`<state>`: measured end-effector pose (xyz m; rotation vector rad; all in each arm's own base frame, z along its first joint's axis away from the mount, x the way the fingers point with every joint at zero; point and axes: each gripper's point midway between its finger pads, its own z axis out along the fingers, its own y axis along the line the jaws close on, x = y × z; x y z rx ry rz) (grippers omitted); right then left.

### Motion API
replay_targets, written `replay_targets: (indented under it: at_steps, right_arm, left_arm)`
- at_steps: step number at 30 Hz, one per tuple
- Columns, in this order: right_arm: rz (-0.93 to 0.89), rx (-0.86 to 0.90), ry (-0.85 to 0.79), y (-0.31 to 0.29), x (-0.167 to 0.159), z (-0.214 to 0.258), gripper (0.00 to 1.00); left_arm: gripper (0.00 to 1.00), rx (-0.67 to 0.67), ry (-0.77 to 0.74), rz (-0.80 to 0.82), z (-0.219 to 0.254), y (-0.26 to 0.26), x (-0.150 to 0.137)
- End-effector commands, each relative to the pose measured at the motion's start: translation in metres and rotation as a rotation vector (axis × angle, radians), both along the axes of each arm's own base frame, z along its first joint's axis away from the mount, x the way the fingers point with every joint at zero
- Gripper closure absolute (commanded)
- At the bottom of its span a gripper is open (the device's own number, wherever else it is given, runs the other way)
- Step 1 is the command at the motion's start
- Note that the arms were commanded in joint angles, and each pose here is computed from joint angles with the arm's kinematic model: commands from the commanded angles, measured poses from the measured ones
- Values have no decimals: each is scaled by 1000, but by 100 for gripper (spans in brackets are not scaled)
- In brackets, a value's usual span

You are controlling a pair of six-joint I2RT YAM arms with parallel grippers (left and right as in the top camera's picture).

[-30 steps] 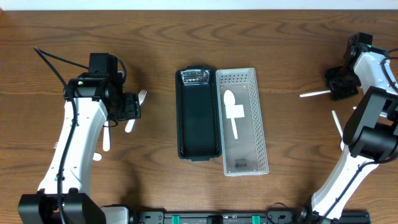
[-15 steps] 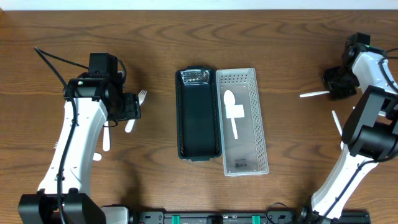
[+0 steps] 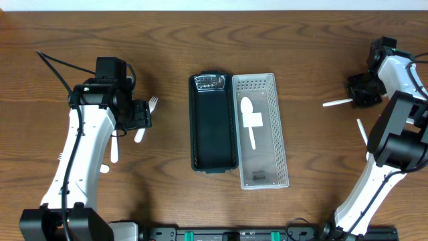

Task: Pack container
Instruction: 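Carry the second spoon into the white basket and release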

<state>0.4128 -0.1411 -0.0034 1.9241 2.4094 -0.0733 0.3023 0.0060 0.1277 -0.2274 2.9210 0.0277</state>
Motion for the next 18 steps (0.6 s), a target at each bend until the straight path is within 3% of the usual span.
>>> replay_targets:
  at_steps: [1,6,18]
  right_arm:
    - [30,21,65,7,-9,-20,83]
    - [101,45,69,11,-10,-20,98]
    - [317,-13,55,11,-6,7,99]
  left_arm:
    - [24,1,-4,6,2,1,2]
    - [24,1,-4,6,2,1,2]
    - [23,0,-4,5,2,1,2]
